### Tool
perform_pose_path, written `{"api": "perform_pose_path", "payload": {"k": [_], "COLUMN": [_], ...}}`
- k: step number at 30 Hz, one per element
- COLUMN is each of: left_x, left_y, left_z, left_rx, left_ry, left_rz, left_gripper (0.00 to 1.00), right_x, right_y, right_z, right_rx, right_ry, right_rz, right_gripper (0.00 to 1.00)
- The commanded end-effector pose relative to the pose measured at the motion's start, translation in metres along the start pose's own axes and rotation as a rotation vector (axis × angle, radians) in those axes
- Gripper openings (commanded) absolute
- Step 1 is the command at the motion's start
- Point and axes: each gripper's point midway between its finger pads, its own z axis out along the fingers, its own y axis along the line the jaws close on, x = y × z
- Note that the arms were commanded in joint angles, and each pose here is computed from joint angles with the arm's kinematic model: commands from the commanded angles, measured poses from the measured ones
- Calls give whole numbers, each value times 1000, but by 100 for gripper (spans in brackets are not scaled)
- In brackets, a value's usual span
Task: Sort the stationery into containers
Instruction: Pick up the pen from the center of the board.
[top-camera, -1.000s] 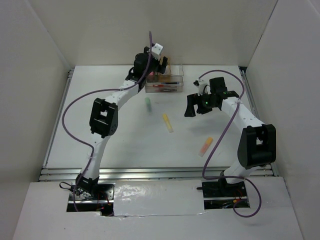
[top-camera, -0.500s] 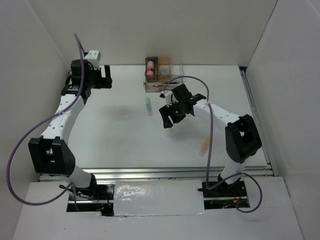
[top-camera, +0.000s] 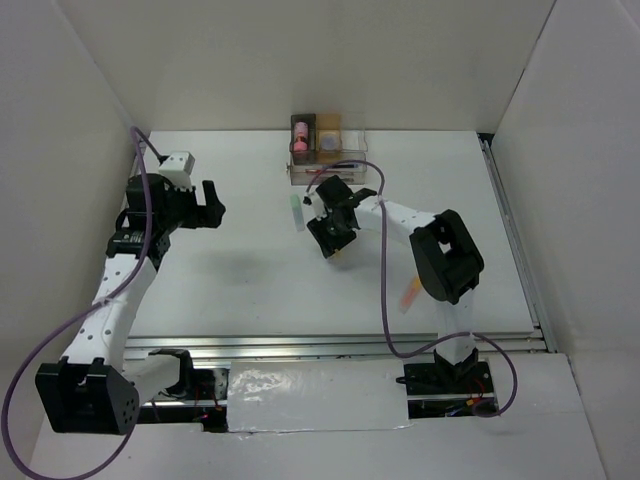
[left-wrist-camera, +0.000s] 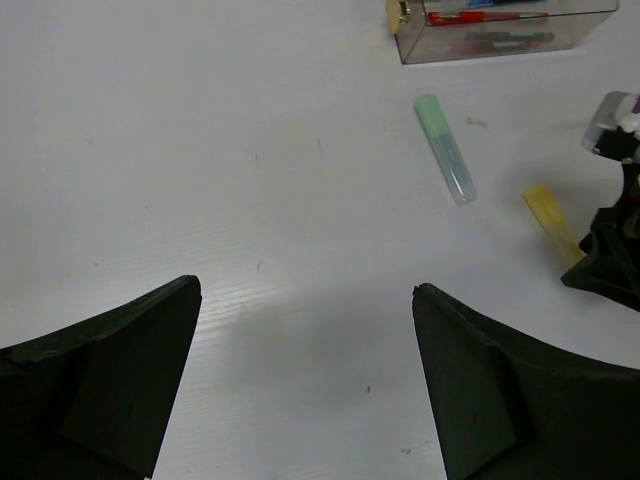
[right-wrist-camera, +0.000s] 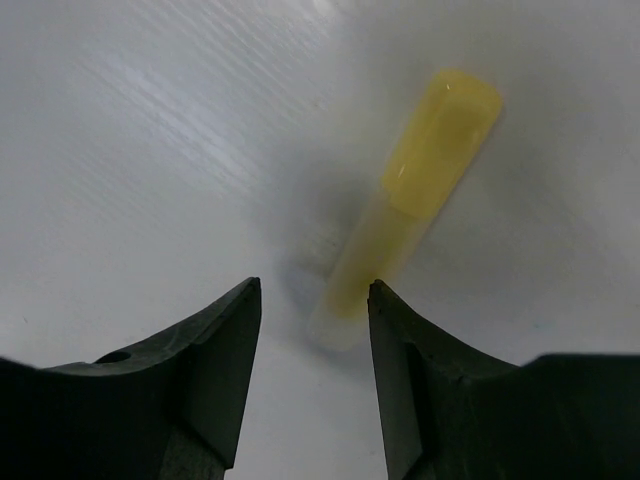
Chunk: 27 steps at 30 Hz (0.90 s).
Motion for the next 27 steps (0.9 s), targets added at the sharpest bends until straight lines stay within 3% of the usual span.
{"api": "perform_pose_path", "payload": {"k": [1, 7, 15, 19, 22, 25, 27], "left_x": [-10, -7, 7, 11, 13, 18, 21], "left_y": [-23, -41, -54, -55, -59, -65, -71], "left_z": [0, -6, -9, -8, -9, -11, -14], "left_rx": [125, 265, 344, 351, 373, 409, 447], "left_ry": [-58, -82, -66, -61, -55, -36, -27], "left_rz": [2, -17, -40, -41, -31, -47, -54], "left_gripper": [99, 97, 95, 95, 94, 93, 92], "right_x": [-11, -5, 8, 10, 10, 7, -6], "right_y": [-3, -20, -34, -34, -33, -23, -11], "right_z": [3, 13, 14, 15, 14, 5, -14], "right_rx": [46, 107, 133, 131, 117, 50, -33], "right_ry": [-5, 25, 37, 41, 39, 4, -80], "right_rz": [-4, -44, -24, -26, -31, -48, -94], "right_gripper": [53, 45, 49, 46, 28, 1, 0]}}
